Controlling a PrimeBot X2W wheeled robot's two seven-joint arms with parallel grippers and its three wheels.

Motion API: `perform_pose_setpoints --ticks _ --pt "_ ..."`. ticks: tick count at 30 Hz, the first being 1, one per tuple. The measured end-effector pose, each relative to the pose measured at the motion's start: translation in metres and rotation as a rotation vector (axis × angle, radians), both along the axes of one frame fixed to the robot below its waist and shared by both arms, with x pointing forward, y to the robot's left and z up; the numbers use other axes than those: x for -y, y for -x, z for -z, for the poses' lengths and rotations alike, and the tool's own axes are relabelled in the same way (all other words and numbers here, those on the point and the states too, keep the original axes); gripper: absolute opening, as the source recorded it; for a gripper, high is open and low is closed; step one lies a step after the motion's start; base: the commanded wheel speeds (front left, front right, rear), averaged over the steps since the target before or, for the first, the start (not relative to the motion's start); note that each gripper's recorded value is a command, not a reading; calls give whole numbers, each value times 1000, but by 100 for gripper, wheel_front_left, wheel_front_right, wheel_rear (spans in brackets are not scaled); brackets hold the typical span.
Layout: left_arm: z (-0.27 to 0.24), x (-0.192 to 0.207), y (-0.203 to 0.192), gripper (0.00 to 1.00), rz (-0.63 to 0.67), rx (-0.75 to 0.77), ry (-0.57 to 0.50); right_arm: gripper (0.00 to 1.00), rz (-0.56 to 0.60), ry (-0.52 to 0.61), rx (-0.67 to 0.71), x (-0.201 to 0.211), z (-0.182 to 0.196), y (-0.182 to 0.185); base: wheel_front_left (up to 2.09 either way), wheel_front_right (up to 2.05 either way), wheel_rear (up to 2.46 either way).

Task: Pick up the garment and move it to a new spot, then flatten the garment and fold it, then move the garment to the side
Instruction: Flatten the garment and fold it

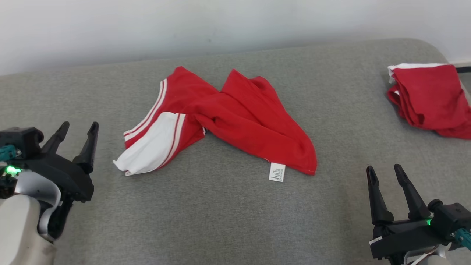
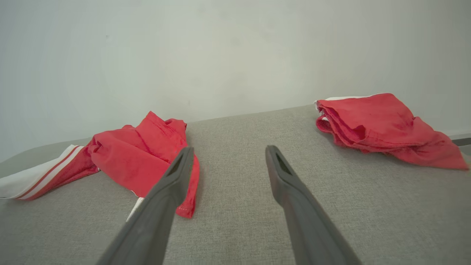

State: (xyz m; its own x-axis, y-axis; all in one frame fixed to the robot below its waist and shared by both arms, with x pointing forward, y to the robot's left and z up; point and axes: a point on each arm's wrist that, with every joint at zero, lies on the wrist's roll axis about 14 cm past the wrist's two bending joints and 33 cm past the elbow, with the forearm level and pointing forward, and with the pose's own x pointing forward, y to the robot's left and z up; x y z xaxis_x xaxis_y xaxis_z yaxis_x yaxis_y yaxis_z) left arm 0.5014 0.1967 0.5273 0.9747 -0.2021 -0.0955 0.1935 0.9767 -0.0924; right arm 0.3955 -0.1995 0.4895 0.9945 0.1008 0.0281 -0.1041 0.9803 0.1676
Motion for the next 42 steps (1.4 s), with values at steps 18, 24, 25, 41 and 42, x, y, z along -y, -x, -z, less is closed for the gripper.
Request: perform_pose_setpoints --ticks 18,24,25,41,42 --pt "111 31 -3 100 161 -532 -109 100 105 -12 -67 28 21 8 0 0 0" --pt "122 39 5 100 171 -622 -68 100 105 -12 -62 28 19 9 0 0 0" --pt "123 42 5 100 175 -629 -61 100 105 -12 -61 29 19 9 0 0 0" --pt "42 55 -16 0 207 -235 -60 100 86 -17 -37 21 11 10 0 0 0" --pt "32 57 -16 0 214 -195 -59 100 82 -20 -36 19 11 11 0 0 0"
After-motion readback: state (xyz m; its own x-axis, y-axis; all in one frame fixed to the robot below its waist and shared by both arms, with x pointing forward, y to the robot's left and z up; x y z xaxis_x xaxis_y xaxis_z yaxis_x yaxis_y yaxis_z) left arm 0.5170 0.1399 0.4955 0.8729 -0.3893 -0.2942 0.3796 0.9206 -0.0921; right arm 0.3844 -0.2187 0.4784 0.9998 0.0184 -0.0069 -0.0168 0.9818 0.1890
